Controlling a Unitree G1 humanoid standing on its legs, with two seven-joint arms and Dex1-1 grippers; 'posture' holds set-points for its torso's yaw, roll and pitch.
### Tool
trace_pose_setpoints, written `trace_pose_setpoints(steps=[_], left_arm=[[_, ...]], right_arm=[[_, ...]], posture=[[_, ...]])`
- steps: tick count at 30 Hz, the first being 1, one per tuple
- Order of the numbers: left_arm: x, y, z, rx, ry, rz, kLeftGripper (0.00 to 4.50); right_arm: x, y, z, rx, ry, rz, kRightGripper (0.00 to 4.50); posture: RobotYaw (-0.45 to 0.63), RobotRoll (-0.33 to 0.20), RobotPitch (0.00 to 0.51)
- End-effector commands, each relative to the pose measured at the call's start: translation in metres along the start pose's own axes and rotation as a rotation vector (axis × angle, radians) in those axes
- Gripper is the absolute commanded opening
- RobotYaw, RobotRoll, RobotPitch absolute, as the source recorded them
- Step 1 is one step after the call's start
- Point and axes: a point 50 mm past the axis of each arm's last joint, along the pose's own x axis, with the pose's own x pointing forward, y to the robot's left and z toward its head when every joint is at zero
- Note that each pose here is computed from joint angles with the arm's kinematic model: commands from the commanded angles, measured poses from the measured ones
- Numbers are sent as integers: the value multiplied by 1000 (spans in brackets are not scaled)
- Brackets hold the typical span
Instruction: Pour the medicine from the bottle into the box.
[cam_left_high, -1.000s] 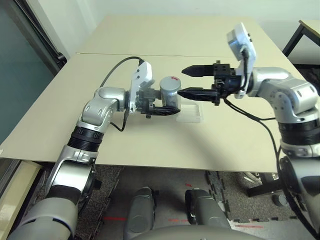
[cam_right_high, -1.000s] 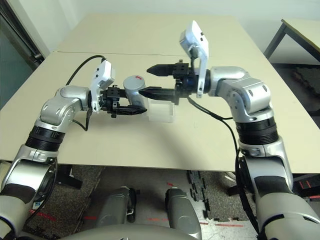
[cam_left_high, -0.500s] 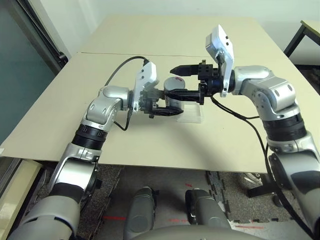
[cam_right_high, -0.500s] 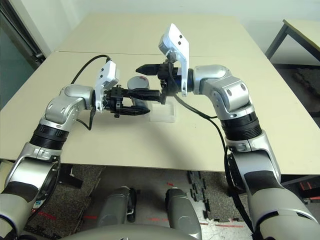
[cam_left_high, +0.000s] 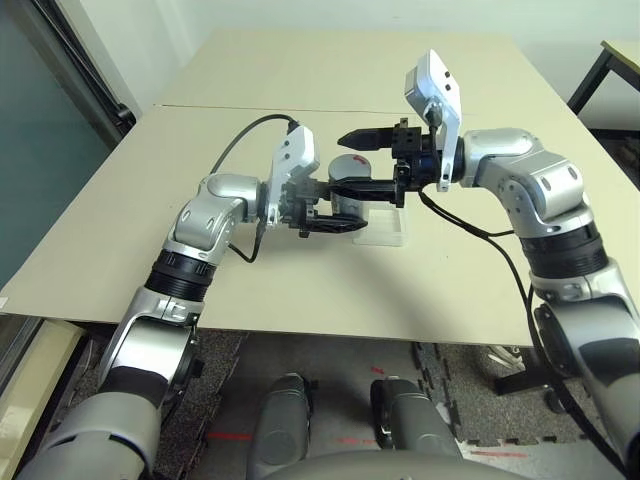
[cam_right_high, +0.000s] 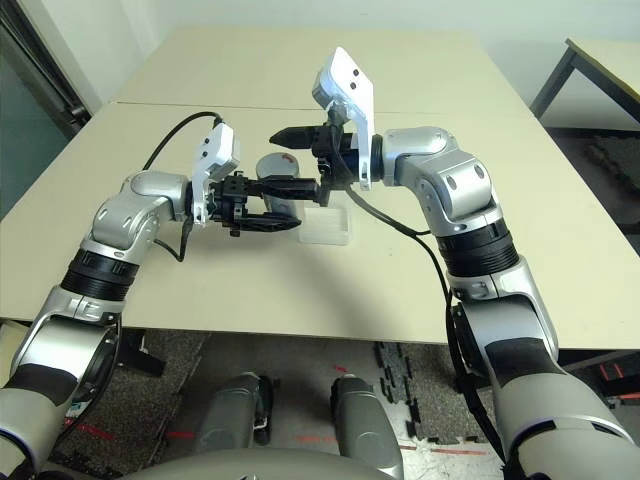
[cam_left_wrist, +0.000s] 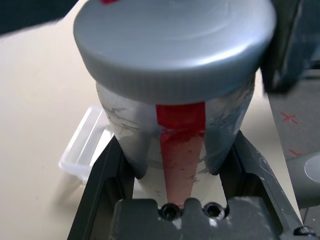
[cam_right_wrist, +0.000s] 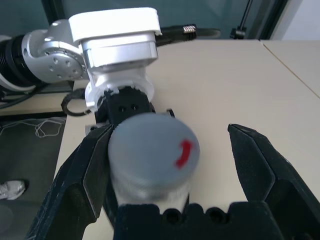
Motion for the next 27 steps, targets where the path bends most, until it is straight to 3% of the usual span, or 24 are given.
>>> trace_pose_setpoints(steps=[1,17,27], left_arm=[[-2,-4,1,17,4,-13,2500],[-8,-3,-2,3,8,7,2500],[-11,1,-2,6,19,21,2500]], right_arm=[[-21,-7,-2,20,3,-93,4500],[-58,-13,-7,49,31,-233,4500],[-48,14,0,105,10,-48,4500]], posture=[[60,0,97],[50,0,98],[51,0,97]])
